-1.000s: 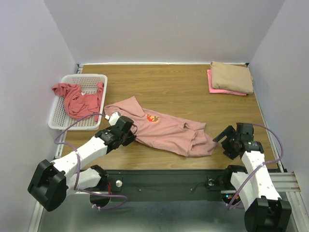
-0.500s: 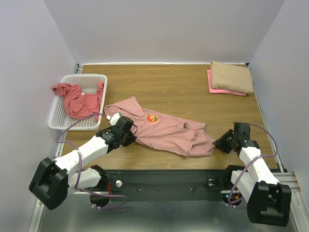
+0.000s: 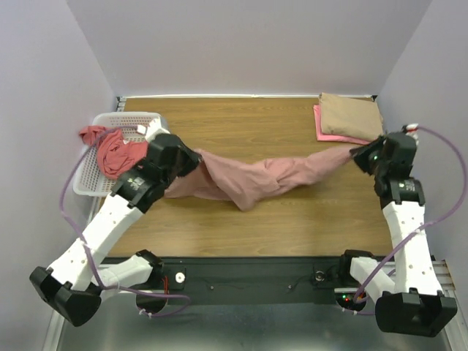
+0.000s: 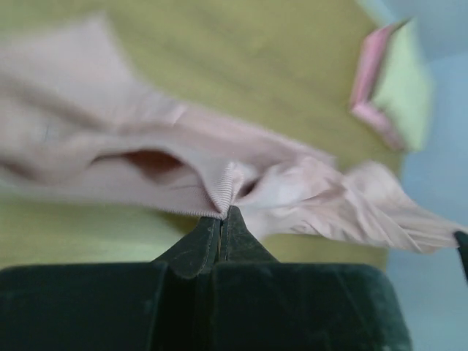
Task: Fold and stack the t-shirts
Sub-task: Flatten the tshirt out
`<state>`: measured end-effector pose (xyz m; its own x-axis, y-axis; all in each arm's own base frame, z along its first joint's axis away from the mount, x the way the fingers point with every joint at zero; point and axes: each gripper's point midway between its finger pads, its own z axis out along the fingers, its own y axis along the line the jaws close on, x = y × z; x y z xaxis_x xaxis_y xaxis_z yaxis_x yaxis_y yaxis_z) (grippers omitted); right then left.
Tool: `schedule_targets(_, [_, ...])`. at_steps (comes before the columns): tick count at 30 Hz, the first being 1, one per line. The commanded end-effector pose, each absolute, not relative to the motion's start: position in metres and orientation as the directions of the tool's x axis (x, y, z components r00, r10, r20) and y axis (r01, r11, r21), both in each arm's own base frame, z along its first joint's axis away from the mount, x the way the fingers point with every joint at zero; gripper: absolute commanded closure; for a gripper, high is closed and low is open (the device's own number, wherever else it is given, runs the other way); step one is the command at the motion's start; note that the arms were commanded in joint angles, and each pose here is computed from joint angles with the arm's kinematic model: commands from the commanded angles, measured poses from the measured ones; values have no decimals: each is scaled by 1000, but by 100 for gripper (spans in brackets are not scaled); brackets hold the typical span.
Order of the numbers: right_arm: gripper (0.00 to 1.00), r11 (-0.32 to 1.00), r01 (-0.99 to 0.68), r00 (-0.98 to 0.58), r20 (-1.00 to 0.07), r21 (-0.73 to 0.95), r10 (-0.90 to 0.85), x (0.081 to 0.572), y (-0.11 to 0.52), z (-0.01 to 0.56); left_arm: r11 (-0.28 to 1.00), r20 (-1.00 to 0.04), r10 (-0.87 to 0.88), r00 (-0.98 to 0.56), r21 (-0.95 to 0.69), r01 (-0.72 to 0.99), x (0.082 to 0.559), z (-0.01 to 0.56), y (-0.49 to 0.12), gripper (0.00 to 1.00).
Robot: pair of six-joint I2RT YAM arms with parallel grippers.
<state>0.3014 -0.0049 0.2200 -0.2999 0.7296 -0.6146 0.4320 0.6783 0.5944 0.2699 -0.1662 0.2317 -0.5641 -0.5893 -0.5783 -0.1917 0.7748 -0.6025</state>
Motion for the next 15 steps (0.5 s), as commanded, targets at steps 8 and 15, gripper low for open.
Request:
schedule_targets(8, [100, 745, 346, 144, -817, 571, 559, 301, -57, 438, 746, -735, -661, -150, -666, -19, 263, 470, -98, 100])
schedule_targets(15, [100, 744, 327, 330, -808, 583, 488, 258, -70, 513, 712, -714, -700, -14, -699, 71, 228, 536, -70, 100])
